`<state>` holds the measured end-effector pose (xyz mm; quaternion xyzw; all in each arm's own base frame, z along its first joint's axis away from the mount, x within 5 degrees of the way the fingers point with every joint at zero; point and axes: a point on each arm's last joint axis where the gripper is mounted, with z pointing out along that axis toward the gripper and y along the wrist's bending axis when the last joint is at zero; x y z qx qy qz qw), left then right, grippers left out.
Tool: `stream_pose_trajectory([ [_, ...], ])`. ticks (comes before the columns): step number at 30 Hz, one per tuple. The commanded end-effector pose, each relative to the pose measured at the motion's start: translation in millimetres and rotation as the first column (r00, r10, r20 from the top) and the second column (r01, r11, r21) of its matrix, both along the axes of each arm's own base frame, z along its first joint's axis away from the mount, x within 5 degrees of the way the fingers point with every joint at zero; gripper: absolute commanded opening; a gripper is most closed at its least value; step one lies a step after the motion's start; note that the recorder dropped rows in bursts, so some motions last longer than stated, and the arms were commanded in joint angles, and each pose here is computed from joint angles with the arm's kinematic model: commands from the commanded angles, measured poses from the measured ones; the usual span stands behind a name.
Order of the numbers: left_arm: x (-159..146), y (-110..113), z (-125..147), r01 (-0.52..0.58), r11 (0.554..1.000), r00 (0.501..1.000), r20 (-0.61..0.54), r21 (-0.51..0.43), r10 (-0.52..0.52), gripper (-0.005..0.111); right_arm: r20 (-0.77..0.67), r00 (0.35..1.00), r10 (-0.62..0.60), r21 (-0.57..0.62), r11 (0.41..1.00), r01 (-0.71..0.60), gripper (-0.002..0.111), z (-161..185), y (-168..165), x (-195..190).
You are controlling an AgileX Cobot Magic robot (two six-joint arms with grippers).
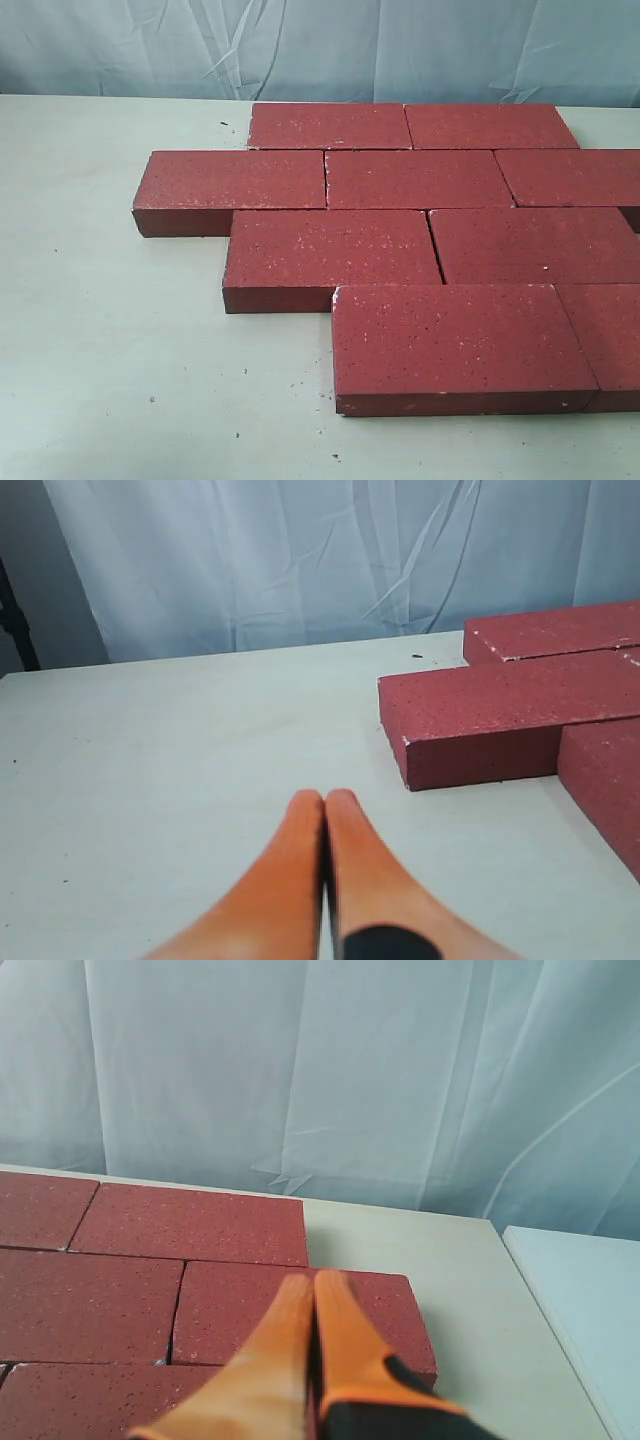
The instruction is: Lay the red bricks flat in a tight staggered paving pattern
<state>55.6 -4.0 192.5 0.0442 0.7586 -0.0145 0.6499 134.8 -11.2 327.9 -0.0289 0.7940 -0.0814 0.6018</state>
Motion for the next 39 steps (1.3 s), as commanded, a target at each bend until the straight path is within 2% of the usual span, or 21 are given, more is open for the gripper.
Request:
stream_pose_trajectory([
  [1,-0.2,0.1,-0.2,-0.003,1.0,1.0,0.012,-0.006,0.003,0.0,0.016,1.0,-0.004,0.002,1.0,0.004,-0.001,1.4,-0.5,-0.9],
  [39,-0.2,0.3,-0.6,-0.006,1.0,1.0,0.008,0.0,0.006,0.0,0.016,1.0,-0.004,0.002,1.0,0.004,-0.001,1.4,-0.5,-0.9],
])
